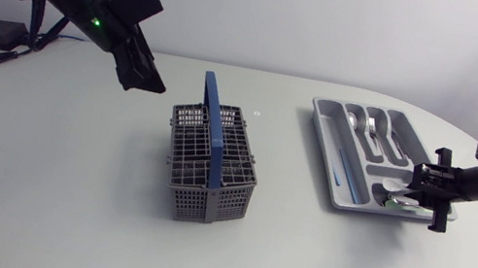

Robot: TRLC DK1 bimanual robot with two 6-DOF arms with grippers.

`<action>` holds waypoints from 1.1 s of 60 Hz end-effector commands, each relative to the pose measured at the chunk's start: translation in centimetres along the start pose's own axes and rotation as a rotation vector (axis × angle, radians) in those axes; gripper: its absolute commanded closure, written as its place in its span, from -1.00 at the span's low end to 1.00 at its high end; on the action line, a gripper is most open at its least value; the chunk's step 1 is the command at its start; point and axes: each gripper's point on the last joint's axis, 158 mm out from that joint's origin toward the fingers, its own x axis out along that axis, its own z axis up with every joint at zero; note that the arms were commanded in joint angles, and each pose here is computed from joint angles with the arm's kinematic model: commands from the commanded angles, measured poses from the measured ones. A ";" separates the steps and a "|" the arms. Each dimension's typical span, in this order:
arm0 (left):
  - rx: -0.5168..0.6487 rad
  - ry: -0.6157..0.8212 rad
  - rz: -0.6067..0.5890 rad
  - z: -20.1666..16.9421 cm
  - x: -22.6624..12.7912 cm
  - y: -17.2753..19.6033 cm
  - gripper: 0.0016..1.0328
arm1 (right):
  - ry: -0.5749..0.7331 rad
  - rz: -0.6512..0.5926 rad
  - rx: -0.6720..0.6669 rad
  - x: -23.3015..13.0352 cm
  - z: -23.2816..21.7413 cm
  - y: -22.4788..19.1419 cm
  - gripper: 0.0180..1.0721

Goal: Unload the cutlery basket into the drawer organizer.

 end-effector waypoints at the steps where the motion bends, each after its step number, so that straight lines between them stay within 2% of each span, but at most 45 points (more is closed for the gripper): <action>1: 0.037 -0.013 -0.006 -0.5 0.2 0.1 -0.92 | 0.007 0.026 -0.041 1.2 0.0 1.4 0.00; 5: 0.043 -0.021 -0.010 -0.7 0.4 0.1 -0.92 | 0.010 0.015 -0.041 1.0 0.0 1.1 -0.21; 11: 0.058 -0.024 -0.018 -0.8 0.8 0.1 -0.92 | 0.018 -0.014 -0.045 0.5 0.0 0.8 -0.32; 17: 0.080 -0.047 -0.022 -0.7 1.1 0.1 -0.92 | 0.020 -0.067 -0.023 -1.4 0.3 -0.4 -0.46; 23: 0.096 -0.074 -0.022 -0.7 1.7 0.3 -0.92 | 0.005 -0.121 0.011 -4.0 1.5 -1.0 -0.81; 26: 0.099 -0.078 -0.018 -0.7 2.0 0.5 -0.92 | -0.006 -0.150 0.019 -5.2 2.3 -1.3 -0.92; 36: 0.112 -0.078 -0.039 -1.1 3.7 0.4 -0.92 | -0.122 -0.228 0.077 -10.0 7.2 -1.8 -0.92; 46: 0.123 -0.081 -0.059 -1.3 6.0 0.3 -0.92 | -0.281 -0.174 0.133 -13.2 15.3 1.5 -0.89; 50: 0.126 -0.078 -0.063 -1.4 6.9 0.5 -0.92 | -0.339 -0.139 0.134 -13.8 18.5 3.6 -0.77; 54: 0.129 -0.082 -0.061 -1.3 7.6 0.7 -0.92 | -0.398 -0.099 0.127 -14.4 21.6 5.9 -0.55; 60: 0.135 -0.091 -0.054 -1.1 8.8 1.1 -0.92 | -0.482 -0.023 0.114 -15.2 26.0 9.2 0.17; 66: 0.139 -0.098 -0.051 -0.8 10.0 1.5 -0.92 | -0.527 0.051 0.107 -15.5 28.9 11.8 0.69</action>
